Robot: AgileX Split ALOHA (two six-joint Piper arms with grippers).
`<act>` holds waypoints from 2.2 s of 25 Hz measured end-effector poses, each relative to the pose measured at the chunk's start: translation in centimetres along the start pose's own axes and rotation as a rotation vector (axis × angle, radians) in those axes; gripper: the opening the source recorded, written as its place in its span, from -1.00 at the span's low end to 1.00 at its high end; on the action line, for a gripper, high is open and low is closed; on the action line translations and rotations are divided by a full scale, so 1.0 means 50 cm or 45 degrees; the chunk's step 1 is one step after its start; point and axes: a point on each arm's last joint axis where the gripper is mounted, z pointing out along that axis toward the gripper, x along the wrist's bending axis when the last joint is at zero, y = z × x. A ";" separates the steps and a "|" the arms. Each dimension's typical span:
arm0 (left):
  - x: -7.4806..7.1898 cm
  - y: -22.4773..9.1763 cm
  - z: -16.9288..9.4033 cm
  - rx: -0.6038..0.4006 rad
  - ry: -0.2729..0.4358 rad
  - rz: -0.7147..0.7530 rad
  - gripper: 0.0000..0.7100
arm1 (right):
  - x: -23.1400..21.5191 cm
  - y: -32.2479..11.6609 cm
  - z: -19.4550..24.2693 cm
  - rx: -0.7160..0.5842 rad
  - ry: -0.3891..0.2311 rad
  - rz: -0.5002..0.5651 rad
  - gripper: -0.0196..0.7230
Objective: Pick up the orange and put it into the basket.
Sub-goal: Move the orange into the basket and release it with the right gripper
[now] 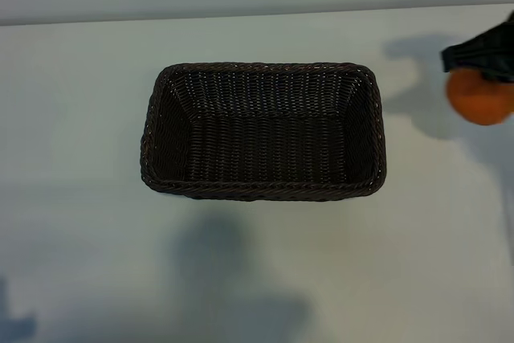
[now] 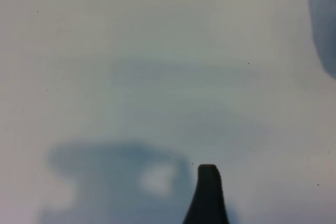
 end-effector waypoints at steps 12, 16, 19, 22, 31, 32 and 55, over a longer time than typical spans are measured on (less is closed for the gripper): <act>0.000 0.000 0.000 0.000 0.000 0.000 0.67 | 0.143 0.002 -0.024 -0.020 0.186 -0.251 -0.67; 0.000 0.000 0.000 0.000 0.000 0.000 0.67 | 0.190 -0.011 -0.010 0.009 0.232 -0.334 -0.68; 0.000 0.000 0.000 0.000 0.000 0.000 0.67 | 0.220 -0.019 0.002 0.008 0.263 -0.383 -0.68; 0.000 0.000 0.000 0.000 0.000 -0.001 0.67 | 0.241 -0.020 0.019 -0.009 0.288 -0.405 -0.68; 0.000 0.000 0.000 0.000 0.000 -0.003 0.67 | 0.283 0.018 0.099 0.027 0.288 -0.415 -0.68; 0.000 0.000 0.000 0.000 0.000 -0.003 0.67 | 0.290 0.026 0.106 0.035 0.289 -0.422 -0.68; 0.000 0.000 0.000 0.000 0.000 -0.003 0.67 | 0.326 -0.005 0.284 0.311 0.231 -0.477 -0.69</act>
